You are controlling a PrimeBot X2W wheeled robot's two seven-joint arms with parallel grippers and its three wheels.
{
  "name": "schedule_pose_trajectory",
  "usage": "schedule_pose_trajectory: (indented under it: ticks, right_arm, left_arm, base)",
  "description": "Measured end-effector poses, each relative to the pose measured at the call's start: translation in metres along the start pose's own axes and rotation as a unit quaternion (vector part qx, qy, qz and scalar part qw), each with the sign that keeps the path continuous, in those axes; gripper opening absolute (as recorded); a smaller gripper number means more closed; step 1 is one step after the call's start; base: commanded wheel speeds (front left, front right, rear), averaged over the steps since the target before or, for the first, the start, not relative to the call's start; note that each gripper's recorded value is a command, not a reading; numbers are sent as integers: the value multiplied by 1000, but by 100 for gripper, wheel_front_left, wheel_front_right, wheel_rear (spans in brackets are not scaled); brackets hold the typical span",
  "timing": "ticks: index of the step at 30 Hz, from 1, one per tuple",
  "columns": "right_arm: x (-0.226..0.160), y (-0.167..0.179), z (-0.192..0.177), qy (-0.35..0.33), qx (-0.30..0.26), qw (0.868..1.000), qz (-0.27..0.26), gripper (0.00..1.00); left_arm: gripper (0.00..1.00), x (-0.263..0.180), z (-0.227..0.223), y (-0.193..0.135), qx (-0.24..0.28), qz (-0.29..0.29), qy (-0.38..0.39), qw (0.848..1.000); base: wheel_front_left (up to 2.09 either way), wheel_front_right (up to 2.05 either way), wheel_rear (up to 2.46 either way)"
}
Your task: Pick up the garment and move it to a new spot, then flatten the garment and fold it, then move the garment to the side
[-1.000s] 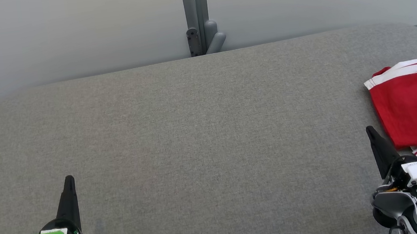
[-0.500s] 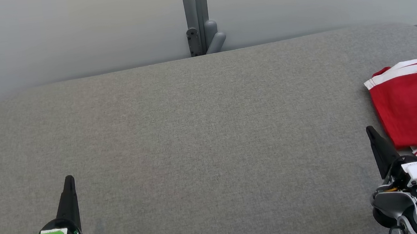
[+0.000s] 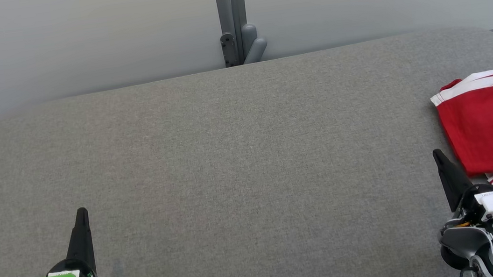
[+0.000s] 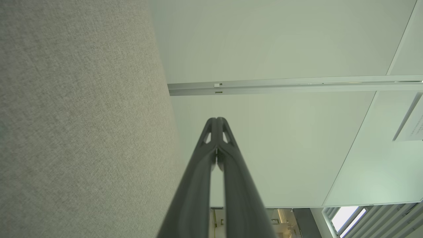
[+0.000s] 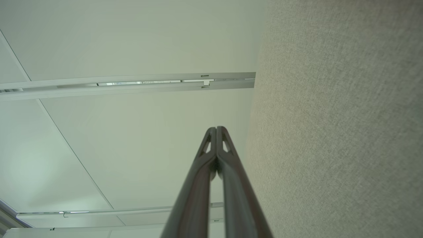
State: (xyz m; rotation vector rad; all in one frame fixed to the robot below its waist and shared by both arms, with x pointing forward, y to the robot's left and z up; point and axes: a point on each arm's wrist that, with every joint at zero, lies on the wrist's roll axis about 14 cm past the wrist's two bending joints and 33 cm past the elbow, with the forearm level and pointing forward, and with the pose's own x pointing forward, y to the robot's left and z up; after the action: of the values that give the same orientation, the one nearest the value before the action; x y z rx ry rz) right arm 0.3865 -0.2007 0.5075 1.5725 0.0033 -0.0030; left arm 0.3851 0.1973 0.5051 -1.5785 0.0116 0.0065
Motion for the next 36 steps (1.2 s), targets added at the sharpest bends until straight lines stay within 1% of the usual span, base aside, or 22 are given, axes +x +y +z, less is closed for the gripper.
schedule_pose_trajectory:
  ticks: [36]
  right_arm:
    - [0, 0, 0, 0, 0, 1000, 0, 0]
  left_arm:
    - [0, 0, 0, 0, 0, 0, 0, 1000]
  base:
    - [0, 0, 0]
